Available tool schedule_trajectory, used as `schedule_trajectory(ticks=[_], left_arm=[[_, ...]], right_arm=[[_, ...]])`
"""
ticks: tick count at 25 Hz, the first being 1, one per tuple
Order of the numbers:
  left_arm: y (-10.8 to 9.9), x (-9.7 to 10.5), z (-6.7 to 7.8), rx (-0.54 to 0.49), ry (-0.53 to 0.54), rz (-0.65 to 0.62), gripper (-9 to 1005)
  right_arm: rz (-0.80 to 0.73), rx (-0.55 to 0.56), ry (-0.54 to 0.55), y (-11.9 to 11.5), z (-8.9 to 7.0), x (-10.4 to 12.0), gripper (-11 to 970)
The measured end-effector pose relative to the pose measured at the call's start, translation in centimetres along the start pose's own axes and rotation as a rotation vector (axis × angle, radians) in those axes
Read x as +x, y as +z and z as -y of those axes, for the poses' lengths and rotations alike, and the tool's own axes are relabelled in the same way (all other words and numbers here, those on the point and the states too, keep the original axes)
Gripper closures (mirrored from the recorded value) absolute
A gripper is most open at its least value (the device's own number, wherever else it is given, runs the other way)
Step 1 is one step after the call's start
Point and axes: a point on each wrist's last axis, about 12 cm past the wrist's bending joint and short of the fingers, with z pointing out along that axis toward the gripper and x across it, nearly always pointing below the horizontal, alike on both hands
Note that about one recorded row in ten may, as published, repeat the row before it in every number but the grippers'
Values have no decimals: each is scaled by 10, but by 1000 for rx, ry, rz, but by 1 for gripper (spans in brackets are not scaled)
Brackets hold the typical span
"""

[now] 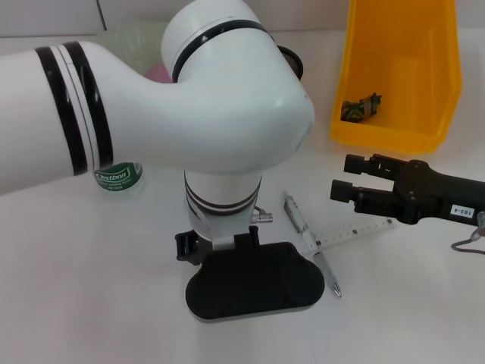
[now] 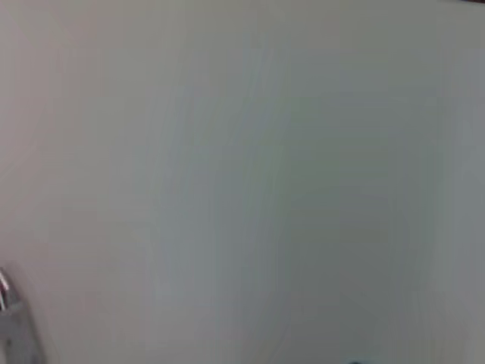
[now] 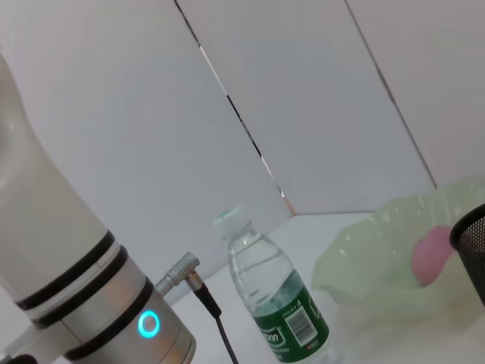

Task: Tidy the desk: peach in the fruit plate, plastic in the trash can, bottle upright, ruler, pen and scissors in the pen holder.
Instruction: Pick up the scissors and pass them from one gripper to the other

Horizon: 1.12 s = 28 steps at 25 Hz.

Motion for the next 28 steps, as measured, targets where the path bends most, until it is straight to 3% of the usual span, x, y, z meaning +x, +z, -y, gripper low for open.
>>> schedule_trajectory(ticks=[15,17,18,19,20,28], left_arm=[[-25,1,-5,-39,-34,-16,788],[-25,1,-5,-40,-33,-17,787],[-28,0,-7,-45,-28,-22,786],[-28,0,-7,-45,-28,-22,785],[-30,-1,-7,-48,-26,-27,785],[-53,-4,-14,-89,-19,-56,779]], right_arm=[[19,20,78,-2,4,-16,168],[37,33,173,-2,8,-23,168],[44,34,279,-1,11,-30,168],[44,34,279,-1,11,-30,168],[36,31,376,0,14,-37,168],[-3,20,629,-1,22,-52,168]])
